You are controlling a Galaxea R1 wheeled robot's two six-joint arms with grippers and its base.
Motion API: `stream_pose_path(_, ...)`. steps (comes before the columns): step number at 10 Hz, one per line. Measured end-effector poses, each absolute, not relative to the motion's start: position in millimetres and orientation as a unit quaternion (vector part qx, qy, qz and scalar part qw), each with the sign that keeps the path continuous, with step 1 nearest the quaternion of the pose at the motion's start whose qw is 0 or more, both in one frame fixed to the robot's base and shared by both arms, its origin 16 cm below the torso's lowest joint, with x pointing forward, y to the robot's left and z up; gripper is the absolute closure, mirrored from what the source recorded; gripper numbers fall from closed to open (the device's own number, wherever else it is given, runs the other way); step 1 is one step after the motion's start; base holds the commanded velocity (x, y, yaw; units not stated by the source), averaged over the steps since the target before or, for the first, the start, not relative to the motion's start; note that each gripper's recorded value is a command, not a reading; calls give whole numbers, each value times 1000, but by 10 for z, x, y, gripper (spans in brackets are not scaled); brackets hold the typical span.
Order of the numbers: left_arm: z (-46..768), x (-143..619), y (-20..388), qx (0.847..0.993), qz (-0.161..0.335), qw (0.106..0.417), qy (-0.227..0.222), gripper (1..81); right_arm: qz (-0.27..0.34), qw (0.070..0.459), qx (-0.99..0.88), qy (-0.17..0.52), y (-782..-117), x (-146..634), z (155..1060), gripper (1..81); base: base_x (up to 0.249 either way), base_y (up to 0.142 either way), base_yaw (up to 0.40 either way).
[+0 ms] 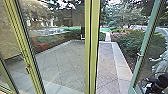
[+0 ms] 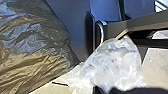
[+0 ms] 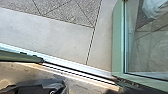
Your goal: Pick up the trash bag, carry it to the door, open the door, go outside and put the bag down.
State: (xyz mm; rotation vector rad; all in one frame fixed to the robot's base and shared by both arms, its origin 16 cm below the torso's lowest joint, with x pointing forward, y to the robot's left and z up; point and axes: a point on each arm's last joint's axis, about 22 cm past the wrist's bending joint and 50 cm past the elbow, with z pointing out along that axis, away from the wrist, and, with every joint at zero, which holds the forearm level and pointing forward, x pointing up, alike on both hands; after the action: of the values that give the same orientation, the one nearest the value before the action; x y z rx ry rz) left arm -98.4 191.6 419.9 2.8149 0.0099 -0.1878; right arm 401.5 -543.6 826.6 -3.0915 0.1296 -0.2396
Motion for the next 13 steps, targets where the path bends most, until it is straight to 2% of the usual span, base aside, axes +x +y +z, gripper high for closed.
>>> stream_pose_path(5,4194,-965,1962,986,-63,157,2,811,15,106,-993,44,-4684,2580,6872,10,0,0,0)
stream_pose_path(10,4183,-772,1996,987,-52,155,-2,811,37,172,-982,63,-4071,1564,6190,10,0,0,0)
stream_pose_path(13,4183,-769,1999,987,-51,155,-3,811,43,207,-976,51,-3646,1009,5852,10,0,0,0)
